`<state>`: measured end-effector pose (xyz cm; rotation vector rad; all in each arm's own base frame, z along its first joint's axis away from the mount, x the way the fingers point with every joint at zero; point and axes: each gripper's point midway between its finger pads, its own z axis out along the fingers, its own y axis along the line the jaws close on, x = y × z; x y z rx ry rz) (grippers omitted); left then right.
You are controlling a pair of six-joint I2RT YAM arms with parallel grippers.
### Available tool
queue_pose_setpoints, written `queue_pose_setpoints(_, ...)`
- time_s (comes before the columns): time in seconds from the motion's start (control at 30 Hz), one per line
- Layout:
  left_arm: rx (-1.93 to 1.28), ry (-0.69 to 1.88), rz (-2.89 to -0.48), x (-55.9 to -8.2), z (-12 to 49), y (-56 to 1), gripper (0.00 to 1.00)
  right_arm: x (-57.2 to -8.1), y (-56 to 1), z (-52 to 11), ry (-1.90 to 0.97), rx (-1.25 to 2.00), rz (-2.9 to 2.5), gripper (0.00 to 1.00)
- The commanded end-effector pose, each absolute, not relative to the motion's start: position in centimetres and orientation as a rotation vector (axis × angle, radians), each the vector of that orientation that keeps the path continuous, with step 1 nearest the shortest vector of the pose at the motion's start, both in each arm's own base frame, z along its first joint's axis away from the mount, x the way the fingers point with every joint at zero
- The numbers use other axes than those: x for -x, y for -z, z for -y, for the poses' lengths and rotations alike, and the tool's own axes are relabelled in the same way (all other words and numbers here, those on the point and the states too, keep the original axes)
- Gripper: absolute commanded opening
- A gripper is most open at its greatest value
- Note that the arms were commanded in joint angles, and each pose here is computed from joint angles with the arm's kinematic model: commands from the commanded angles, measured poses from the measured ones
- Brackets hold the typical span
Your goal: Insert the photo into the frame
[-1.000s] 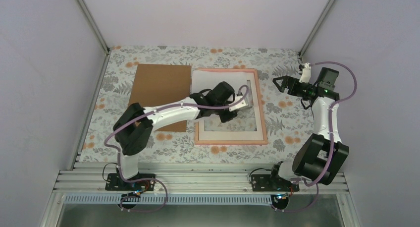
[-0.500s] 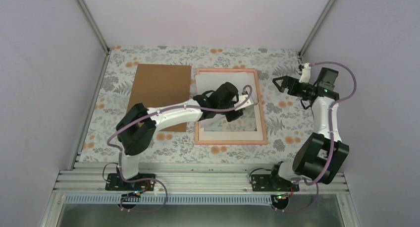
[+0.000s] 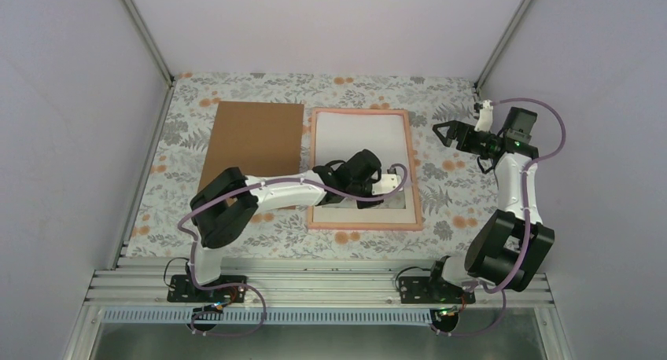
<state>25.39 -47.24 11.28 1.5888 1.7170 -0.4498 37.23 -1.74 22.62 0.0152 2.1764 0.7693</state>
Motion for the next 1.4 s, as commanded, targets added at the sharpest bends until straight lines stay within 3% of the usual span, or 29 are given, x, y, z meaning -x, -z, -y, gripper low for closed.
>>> queue_pose_setpoints(0.0, -1.583, 0.436, -1.611, -25.6, 47.4, -13.5, 0.02, -37.1, -22.1, 1.8, -0.799, -0.019, -2.175, 1.00)
queue_pose_setpoints(0.57, -1.657, 0.469, -1.687, -25.2, 48.0, -11.0, 0.04, -37.1, -22.1, 1.8, -0.798, -0.017, -2.174, 1.00)
queue_pose_setpoints(0.8, -1.665, 0.501, -1.695, -24.5, 47.7, -11.8, 0.42, -37.1, -22.0, 1.7, -0.801, -0.016, -2.175, 1.00)
queue_pose_setpoints(0.97, -1.658, 0.628, -1.682, -23.0, 48.2, -15.1, 0.61, -37.1, -21.8, 1.7, -0.802, -0.005, -2.179, 1.00)
queue_pose_setpoints(1.13, -1.641, 0.678, -1.651, -22.1, 47.8, -18.4, 0.98, -37.3, -21.6, 1.7, -0.809, 0.012, -2.192, 1.00)
queue_pose_setpoints(1.37, -1.533, 0.637, -1.628, -23.9, 45.0, -22.1, 1.00, -37.7, -21.8, 1.2, -0.804, 0.067, -2.187, 1.00)
